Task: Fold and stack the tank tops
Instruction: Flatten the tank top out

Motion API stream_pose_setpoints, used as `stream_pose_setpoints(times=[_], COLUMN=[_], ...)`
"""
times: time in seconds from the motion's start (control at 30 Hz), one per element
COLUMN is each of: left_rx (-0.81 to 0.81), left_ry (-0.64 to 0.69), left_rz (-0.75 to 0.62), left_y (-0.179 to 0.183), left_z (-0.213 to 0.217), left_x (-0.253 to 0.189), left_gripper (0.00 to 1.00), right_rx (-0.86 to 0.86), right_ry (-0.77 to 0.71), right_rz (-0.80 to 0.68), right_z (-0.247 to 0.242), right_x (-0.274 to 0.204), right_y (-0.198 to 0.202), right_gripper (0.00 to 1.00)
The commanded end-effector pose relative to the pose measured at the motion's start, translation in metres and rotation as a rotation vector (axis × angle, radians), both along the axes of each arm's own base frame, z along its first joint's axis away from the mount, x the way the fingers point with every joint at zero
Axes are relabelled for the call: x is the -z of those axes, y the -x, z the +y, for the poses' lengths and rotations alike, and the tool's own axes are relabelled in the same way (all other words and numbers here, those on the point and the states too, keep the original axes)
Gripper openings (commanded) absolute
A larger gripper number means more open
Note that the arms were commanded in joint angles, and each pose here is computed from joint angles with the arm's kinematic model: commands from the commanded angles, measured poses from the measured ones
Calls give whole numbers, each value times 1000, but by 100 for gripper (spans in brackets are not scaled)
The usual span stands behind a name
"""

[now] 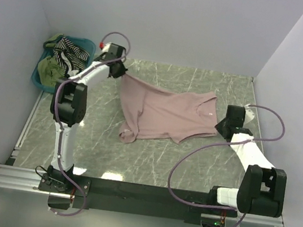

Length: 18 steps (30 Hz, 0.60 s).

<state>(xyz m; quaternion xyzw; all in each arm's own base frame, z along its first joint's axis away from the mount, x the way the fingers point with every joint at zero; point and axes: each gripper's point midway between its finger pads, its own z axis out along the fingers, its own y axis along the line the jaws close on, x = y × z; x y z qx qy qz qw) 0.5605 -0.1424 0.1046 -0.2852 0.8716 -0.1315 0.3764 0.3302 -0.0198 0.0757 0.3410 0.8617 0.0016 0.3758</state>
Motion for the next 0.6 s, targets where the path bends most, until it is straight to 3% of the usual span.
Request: stream_pose_setpoints(times=[0.0, 0.23, 0.37, 0.4, 0.5, 0.57], left_rx=[-103, -111, -19, 6, 14, 11], left_ry=[-3, -30, 14, 28, 52, 61], left_rz=[-26, -123, -198, -194, -246, -263], left_y=[-23, -69, -93, -97, -102, -92], left_z=[56, 89, 85, 82, 80, 78], left_x=[2, -14, -24, -17, -46, -52], left_gripper=[1, 1, 3, 27, 66, 75], right_rx=[95, 165, 159, 154, 81, 9], right_ry=[59, 89, 88, 84, 57, 67], right_rz=[-48, -12, -8, -4, -48, -59], right_z=[-35, -61, -61, -60, -44, -22], right_x=[-22, -16, -18, -18, -33, -38], right_y=[-16, -28, -38, -40, -48, -47], right_gripper=[0, 0, 0, 0, 2, 19])
